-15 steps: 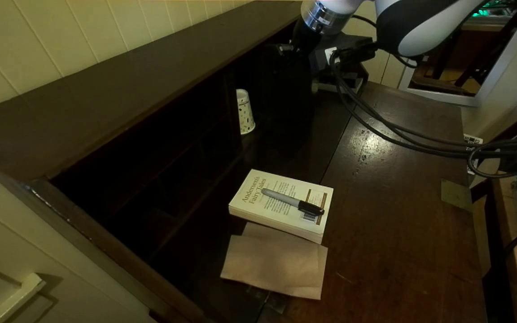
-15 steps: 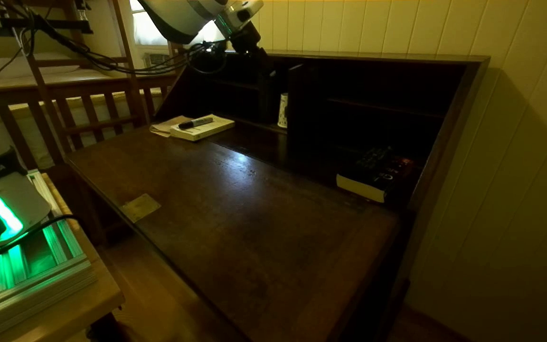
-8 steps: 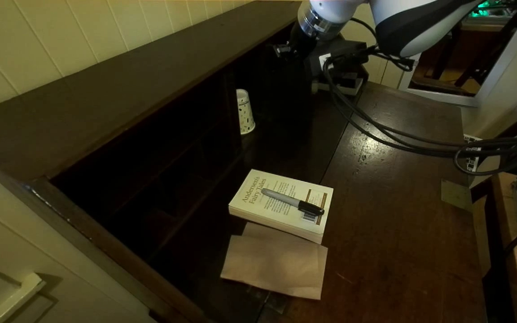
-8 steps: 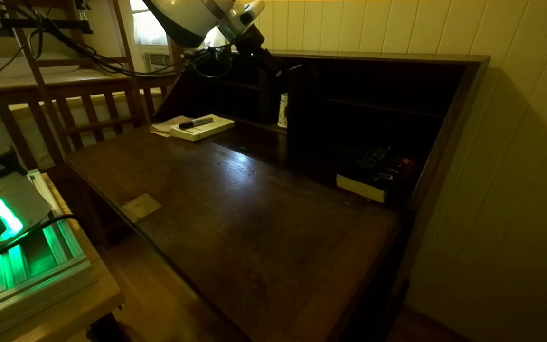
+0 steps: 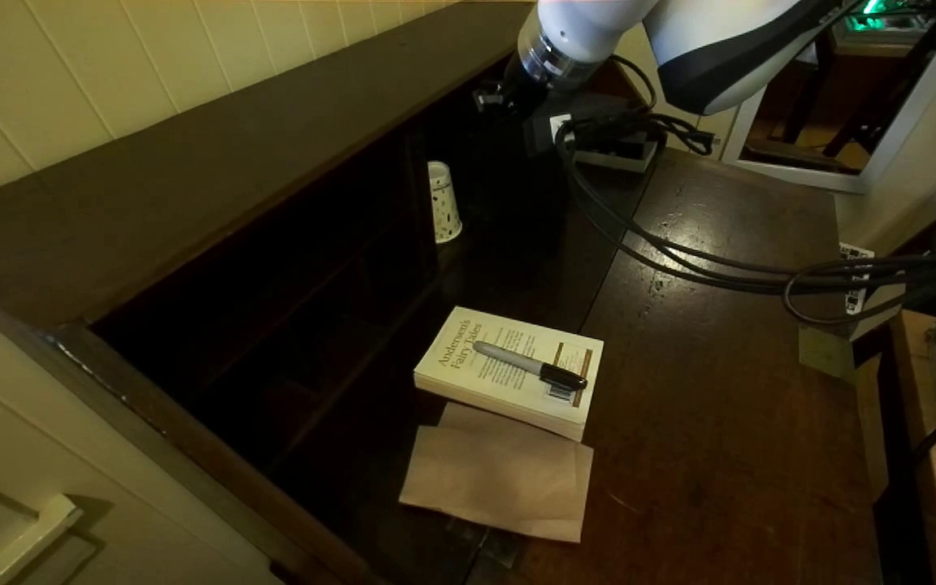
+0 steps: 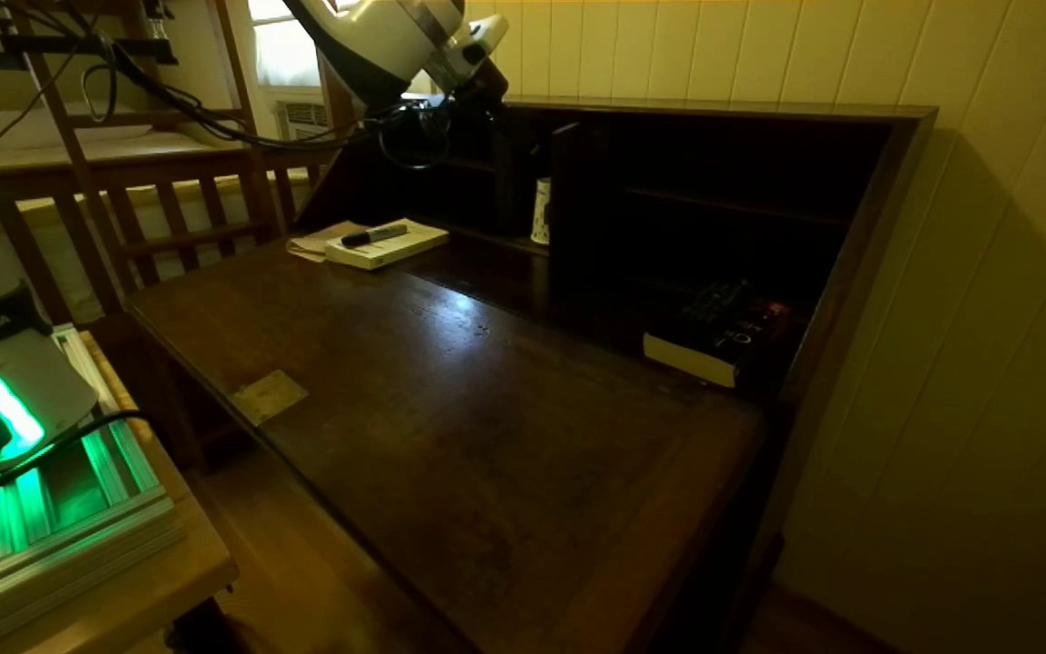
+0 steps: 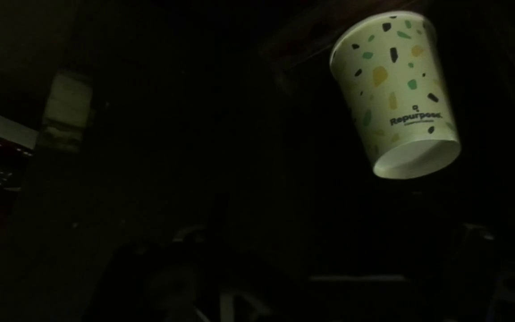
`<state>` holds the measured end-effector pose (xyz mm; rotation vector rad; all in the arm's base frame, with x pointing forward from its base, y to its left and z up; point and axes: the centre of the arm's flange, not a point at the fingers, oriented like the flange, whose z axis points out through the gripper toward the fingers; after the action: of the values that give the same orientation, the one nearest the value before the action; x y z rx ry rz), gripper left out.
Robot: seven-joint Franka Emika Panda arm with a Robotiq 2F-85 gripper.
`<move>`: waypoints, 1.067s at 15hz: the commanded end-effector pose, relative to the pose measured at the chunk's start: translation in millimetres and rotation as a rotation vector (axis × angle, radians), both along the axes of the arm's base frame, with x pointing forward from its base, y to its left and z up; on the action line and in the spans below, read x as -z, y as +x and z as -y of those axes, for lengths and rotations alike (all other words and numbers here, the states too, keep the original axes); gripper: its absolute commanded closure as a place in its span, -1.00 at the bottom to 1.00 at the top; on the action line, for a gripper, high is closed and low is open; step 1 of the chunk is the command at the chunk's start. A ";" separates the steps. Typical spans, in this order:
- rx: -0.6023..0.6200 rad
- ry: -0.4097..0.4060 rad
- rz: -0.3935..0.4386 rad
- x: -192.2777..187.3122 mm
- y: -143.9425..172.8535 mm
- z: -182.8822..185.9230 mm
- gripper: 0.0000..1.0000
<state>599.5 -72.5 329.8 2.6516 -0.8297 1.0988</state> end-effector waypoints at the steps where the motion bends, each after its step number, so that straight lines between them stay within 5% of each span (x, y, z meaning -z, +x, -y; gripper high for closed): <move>1: 0.000 0.006 0.045 23.6 9.3 -1.8 -1.00; 16: -0.002 0.051 0.163 51.9 20.1 -8.8 -1.00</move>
<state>621.0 -62.9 295.2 2.6145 -0.8913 1.2707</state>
